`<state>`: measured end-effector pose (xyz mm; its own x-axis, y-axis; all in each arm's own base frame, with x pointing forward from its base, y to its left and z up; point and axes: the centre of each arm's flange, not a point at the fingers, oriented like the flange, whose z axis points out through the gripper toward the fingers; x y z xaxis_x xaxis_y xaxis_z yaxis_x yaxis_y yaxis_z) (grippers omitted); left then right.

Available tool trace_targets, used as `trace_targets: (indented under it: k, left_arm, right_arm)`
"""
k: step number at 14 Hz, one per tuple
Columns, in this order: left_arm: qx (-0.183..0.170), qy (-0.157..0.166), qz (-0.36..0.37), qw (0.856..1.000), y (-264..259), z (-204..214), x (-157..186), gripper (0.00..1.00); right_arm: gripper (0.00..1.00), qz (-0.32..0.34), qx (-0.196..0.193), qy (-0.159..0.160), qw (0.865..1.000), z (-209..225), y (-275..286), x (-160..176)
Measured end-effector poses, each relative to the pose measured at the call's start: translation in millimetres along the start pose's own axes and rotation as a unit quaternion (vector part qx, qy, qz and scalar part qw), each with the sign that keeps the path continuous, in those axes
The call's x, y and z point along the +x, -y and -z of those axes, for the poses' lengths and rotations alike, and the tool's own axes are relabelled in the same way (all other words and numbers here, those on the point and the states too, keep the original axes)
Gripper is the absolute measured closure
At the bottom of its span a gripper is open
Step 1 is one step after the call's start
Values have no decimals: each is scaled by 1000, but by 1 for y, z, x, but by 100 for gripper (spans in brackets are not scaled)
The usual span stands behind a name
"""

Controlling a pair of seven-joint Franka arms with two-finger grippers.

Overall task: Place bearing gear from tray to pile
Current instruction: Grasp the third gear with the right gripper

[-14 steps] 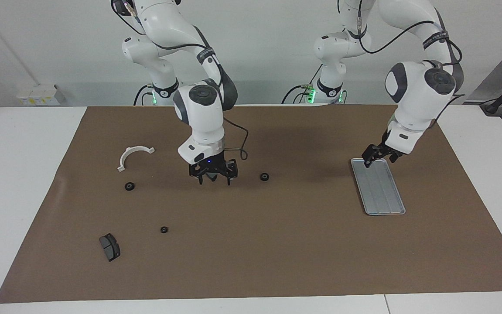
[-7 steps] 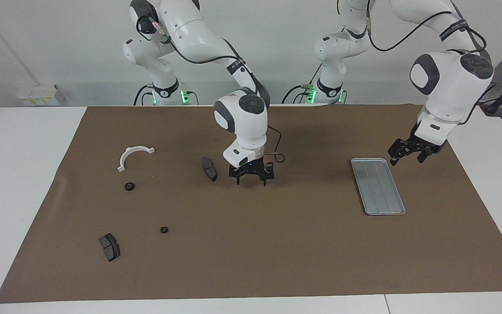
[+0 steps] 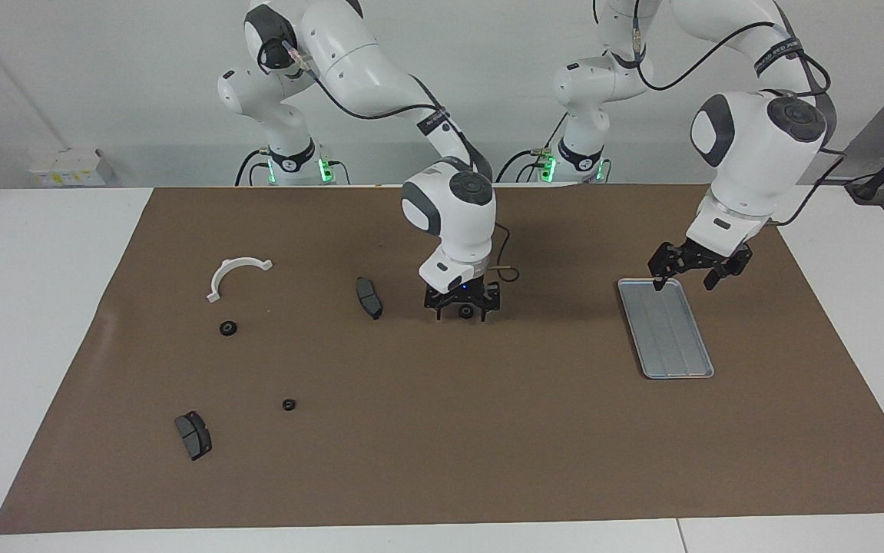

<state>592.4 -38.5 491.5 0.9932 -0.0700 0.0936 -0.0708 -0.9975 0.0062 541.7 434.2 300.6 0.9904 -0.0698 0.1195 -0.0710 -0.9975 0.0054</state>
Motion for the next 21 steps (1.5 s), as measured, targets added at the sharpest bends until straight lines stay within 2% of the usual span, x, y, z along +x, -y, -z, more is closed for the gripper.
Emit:
trace_targets:
  k: [1, 3, 4, 5, 6, 7, 9, 12, 13, 14, 21]
  left_arm:
    - [0, -8, 1, 1000, 1, 8, 3, 0]
    - [1, -29, 2, 1000, 2, 30, 8, 0]
    - [2, -38, 2, 999, 1, 41, 9, 0]
    - [3, -44, 1, 999, 1, 49, 10, 0]
    - [3, -44, 1, 999, 1, 53, 9, 0]
    - [3, -39, 1, 999, 0, 54, 8, 0]
    - [3, -29, 5, 1000, 0, 54, 6, 0]
    - [1, -30, 32, 999, 0, 55, 6, 0]
    - [1, -30, 37, 999, 0, 56, 6, 0]
    - [1, -31, 39, 999, 0, 56, 6, 0]
    - [1, -31, 39, 999, 0, 56, 6, 0]
  right_arm:
    - [4, 4, -1, 1, 1000, -1, 3, -4]
    - [18, 10, -2, 4, 1000, -3, 9, -12]
    - [19, 13, -3, 5, 1000, -4, 11, -16]
    - [27, 15, -4, 7, 1000, -5, 12, -19]
    - [37, 17, -5, 8, 1000, -6, 13, -20]
    - [37, 17, -6, 9, 1000, -7, 13, -21]
    - [46, 17, -7, 10, 1000, -9, 13, -23]
    - [50, 17, -8, 11, 1000, -10, 12, -23]
    - [63, 17, -7, 11, 1000, -9, 13, -23]
    - [65, 15, -7, 11, 1000, -9, 12, -23]
    - [65, -18, -7, 8, 1000, -5, -4, -8]
